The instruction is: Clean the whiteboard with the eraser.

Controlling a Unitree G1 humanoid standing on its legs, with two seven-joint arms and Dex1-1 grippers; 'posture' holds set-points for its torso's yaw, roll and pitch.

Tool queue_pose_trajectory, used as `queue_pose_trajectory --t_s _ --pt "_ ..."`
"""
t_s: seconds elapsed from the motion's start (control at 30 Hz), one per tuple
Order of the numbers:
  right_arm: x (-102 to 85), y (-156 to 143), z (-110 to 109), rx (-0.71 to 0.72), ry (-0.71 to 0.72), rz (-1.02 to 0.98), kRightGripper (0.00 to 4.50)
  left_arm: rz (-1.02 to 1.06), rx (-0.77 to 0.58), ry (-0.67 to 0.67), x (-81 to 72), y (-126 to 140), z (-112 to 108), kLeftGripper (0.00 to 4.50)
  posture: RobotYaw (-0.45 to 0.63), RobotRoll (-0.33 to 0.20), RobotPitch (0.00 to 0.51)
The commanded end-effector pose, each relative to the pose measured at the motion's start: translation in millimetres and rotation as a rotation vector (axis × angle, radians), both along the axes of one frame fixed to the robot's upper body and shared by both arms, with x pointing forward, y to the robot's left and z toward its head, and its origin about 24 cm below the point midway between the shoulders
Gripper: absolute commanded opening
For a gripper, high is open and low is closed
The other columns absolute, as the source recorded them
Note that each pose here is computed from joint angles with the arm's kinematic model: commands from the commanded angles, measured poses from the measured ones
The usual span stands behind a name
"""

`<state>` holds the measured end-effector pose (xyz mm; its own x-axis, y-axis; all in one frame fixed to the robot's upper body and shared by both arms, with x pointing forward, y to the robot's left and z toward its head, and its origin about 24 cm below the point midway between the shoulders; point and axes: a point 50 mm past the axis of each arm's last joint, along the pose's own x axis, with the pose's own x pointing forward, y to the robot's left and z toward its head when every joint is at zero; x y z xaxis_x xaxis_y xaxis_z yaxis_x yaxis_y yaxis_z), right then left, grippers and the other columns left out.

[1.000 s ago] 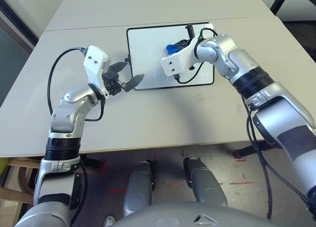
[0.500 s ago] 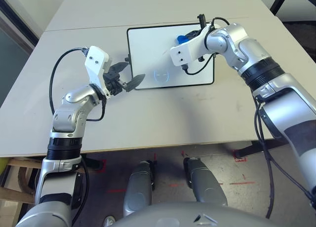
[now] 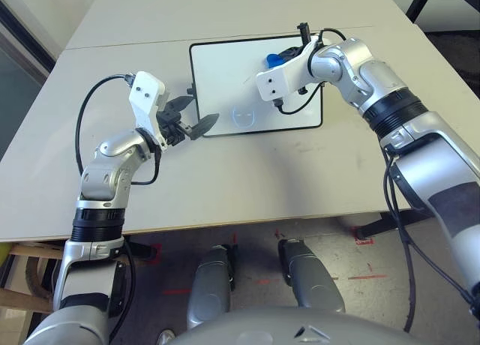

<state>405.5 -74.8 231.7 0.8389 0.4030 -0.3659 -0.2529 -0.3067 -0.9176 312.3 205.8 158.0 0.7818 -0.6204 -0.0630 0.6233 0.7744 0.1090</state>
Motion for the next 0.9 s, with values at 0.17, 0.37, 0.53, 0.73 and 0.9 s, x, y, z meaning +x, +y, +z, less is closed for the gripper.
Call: queue_pose_trajectory --t_s 0.17,0.37,0.53,0.73,0.9 --pt "-1.5 12.0 -20.6 -0.033 0.065 0.026 0.37 -0.003 0.020 0.002 -0.9 -1.2 -2.0 4.50 -0.11 0.000 0.167" --pt "-3.4 20.9 -23.2 -0.034 0.072 0.052 0.37 0.004 0.021 0.001 -2.6 0.7 -1.8 4.50 -0.11 0.000 0.172" --pt "-6.3 31.3 -26.2 -0.033 0.081 0.076 0.37 0.008 0.020 0.003 -3.6 1.2 -2.5 4.50 -0.10 0.000 0.175" --pt "-7.9 45.4 -28.9 -0.027 0.088 0.095 0.37 0.011 0.021 0.002 -3.5 2.8 -1.9 4.50 -0.10 0.000 0.172" --pt "-8.1 49.0 -33.6 -0.035 0.096 0.111 0.37 0.014 0.022 0.000 -3.2 3.5 -1.3 4.50 -0.10 0.000 0.171"
